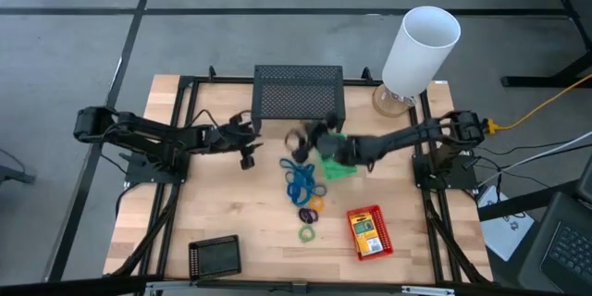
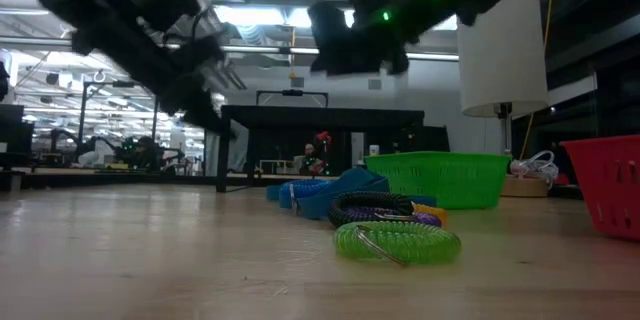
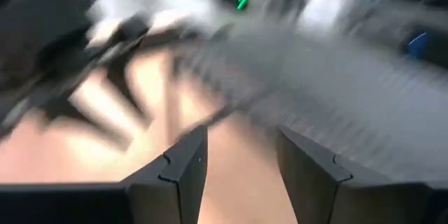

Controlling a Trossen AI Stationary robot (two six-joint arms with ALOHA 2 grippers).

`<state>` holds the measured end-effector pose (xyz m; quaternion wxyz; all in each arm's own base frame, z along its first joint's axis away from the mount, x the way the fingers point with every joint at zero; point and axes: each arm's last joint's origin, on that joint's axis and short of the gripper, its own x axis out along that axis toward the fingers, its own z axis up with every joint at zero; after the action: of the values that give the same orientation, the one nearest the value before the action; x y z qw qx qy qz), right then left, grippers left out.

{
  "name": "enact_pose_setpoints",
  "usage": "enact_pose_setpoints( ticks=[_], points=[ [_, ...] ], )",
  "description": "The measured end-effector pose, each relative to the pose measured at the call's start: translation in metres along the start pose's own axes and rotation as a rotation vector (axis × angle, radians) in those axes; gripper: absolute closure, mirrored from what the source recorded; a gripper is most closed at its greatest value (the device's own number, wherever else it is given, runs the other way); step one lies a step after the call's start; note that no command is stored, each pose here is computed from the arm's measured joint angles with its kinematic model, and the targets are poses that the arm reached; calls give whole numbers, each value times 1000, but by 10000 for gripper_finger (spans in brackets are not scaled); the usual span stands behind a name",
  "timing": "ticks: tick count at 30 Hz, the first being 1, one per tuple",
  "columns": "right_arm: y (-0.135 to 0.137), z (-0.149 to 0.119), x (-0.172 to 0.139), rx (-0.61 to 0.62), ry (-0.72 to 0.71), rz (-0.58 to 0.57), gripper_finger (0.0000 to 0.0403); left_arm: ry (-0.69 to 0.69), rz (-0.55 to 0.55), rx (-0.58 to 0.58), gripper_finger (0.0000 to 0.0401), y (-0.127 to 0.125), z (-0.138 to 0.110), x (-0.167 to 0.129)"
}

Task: Pick & Place Office Desk Supplies
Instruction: Put the blue rubber band into the green basket

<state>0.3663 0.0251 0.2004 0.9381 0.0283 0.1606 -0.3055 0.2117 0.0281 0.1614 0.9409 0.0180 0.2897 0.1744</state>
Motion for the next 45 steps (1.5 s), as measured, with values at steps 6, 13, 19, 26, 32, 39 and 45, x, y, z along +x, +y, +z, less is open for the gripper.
enact_pose_setpoints(
  ticks=[6,13,19,26,32,39,45],
  points=[
    [26,-5,-24,-39,-72,-53,236,-18,-15,-11,272,-14,-24,-5],
    [30,12,-34,-120,-200,-171,236,-96,9,51,272,-26,-24,-14],
    [36,11,-33,-24,-185,69,236,-167,-48,62,272,-33,-16,-24],
    [45,10,-34,-26,-144,408,236,-202,-37,114,272,-33,-13,-29],
    [46,16,-35,-93,-210,442,236,-325,-140,114,272,-25,2,-36],
    [36,21,-27,-86,-245,347,236,-482,-159,121,272,-7,17,-56],
    [26,19,-14,-79,-183,425,236,-454,-154,70,272,-1,13,-70]
  ],
)
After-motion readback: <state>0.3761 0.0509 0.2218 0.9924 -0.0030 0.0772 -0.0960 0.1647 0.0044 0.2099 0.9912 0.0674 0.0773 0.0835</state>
